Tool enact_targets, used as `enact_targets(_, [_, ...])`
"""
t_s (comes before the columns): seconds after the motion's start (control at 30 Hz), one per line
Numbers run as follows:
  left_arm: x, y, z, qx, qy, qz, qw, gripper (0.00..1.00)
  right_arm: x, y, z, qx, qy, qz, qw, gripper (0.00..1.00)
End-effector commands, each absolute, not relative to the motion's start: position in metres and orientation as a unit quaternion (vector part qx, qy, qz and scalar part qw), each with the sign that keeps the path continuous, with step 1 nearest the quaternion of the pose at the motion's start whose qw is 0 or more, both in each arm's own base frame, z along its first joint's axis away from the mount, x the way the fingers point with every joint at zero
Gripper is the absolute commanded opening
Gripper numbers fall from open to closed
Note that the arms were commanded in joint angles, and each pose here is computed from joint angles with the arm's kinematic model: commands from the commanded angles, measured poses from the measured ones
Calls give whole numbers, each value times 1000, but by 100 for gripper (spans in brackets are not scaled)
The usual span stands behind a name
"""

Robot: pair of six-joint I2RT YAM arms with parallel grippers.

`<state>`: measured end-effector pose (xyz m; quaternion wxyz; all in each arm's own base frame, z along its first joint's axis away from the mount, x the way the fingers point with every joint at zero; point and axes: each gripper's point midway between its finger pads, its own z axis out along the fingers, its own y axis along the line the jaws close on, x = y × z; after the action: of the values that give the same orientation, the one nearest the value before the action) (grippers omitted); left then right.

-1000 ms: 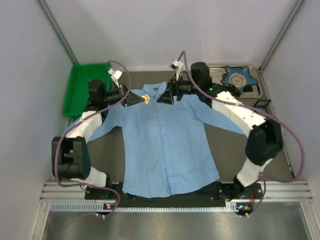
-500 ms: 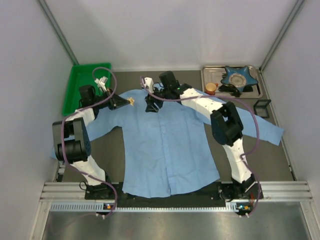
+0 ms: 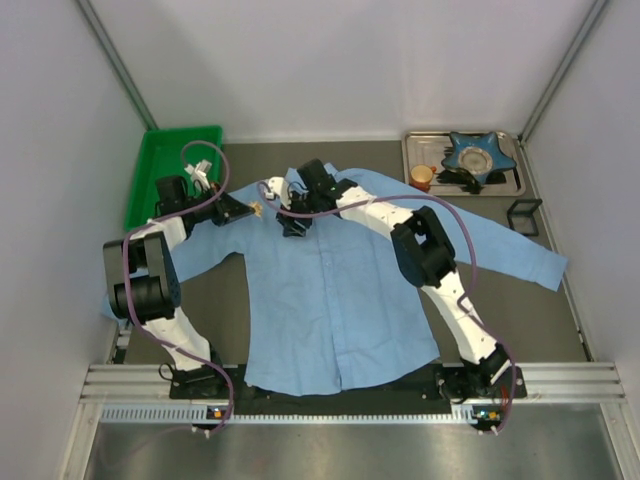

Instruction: Pin the brooch onto the clothing

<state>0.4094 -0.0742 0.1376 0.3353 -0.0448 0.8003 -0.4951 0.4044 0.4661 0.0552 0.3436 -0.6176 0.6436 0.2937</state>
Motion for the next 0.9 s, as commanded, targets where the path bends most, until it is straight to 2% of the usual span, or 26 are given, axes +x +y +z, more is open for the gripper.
enact_targets(0.0, [411, -68, 139, -36, 801, -487, 347, 0, 407, 480, 76, -632, 626, 289, 355, 57])
enact_targets(0.2, [410, -68, 139, -43, 801, -489, 344, 0, 386, 467, 54, -660, 635, 271, 297, 57])
enact_targets(0.43, [408, -69, 137, -48, 802, -489, 340, 0, 371, 446, 34, -670, 655, 248, 244, 51])
enact_targets(0.57, [407, -69, 136, -47, 804, -488, 338, 0, 342, 429, 16, -683, 658, 253, 188, 46])
enact_targets(0.73, [404, -70, 135, -43, 804, -489, 335, 0, 306, 418, 17, -693, 646, 277, 157, 42])
enact_targets(0.87, [403, -70, 133, -43, 806, -489, 330, 0, 299, 422, 39, -701, 624, 300, 170, 42])
